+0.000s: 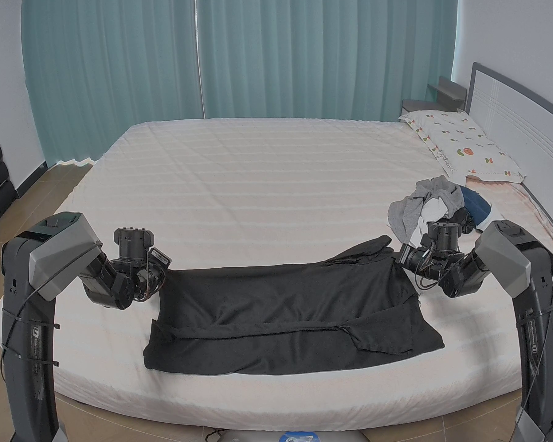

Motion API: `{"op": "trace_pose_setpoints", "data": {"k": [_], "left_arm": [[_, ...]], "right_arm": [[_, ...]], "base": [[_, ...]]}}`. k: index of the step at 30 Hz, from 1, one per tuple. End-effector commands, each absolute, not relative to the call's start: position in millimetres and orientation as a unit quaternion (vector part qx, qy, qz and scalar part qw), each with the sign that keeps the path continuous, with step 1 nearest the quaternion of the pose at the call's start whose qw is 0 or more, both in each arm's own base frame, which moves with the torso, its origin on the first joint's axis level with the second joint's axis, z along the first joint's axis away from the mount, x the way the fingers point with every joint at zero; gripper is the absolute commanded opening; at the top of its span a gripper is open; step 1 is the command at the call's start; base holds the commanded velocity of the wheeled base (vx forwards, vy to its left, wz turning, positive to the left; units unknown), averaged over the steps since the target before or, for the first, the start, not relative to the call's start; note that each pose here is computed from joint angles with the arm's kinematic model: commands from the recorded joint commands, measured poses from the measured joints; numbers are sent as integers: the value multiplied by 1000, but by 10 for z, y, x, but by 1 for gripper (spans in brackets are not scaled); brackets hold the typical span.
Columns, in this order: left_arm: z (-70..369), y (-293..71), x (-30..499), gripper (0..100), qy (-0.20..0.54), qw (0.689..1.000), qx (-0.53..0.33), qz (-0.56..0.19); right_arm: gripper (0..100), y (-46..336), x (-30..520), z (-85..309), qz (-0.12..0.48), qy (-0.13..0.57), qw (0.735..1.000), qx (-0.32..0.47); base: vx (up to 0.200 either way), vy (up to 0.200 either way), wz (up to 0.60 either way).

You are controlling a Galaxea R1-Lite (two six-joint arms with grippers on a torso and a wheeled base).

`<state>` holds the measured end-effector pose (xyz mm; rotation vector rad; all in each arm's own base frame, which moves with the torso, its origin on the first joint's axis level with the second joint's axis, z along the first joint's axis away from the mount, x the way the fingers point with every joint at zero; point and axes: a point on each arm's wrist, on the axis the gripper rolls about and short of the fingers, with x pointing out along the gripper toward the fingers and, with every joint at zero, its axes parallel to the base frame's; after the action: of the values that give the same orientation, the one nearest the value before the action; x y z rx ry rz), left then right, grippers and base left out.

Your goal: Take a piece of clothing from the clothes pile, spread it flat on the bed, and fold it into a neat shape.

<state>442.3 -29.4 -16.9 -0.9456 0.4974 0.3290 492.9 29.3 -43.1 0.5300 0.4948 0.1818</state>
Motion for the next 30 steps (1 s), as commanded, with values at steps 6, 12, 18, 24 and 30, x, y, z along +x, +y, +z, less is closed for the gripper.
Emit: {"op": "trace_pose_setpoints", "data": {"k": [6, 12, 18, 24, 30], "left_arm": [[39, -249, 4351, 0, 222, 849, -455, 153], [36, -216, 4350, 0, 221, 848, -455, 156], [93, -215, 4316, 0, 221, 849, -455, 153], [81, -206, 4324, 0, 225, 849, -456, 146], [83, -201, 4349, 0, 209, 852, -461, 137]], "right_arm": [[0, 242, 4699, -236, 90, 201, 938, 268], [0, 230, 4464, -199, 93, 165, 940, 285], [0, 210, 4361, -209, 86, 149, 934, 312], [0, 88, 4382, -335, 94, 147, 917, 358], [0, 106, 4514, -363, 108, 134, 918, 358]], "base": [[0, 0, 0], [0, 0, 0], [0, 0, 0], [0, 0, 0], [0, 0, 0]]}}
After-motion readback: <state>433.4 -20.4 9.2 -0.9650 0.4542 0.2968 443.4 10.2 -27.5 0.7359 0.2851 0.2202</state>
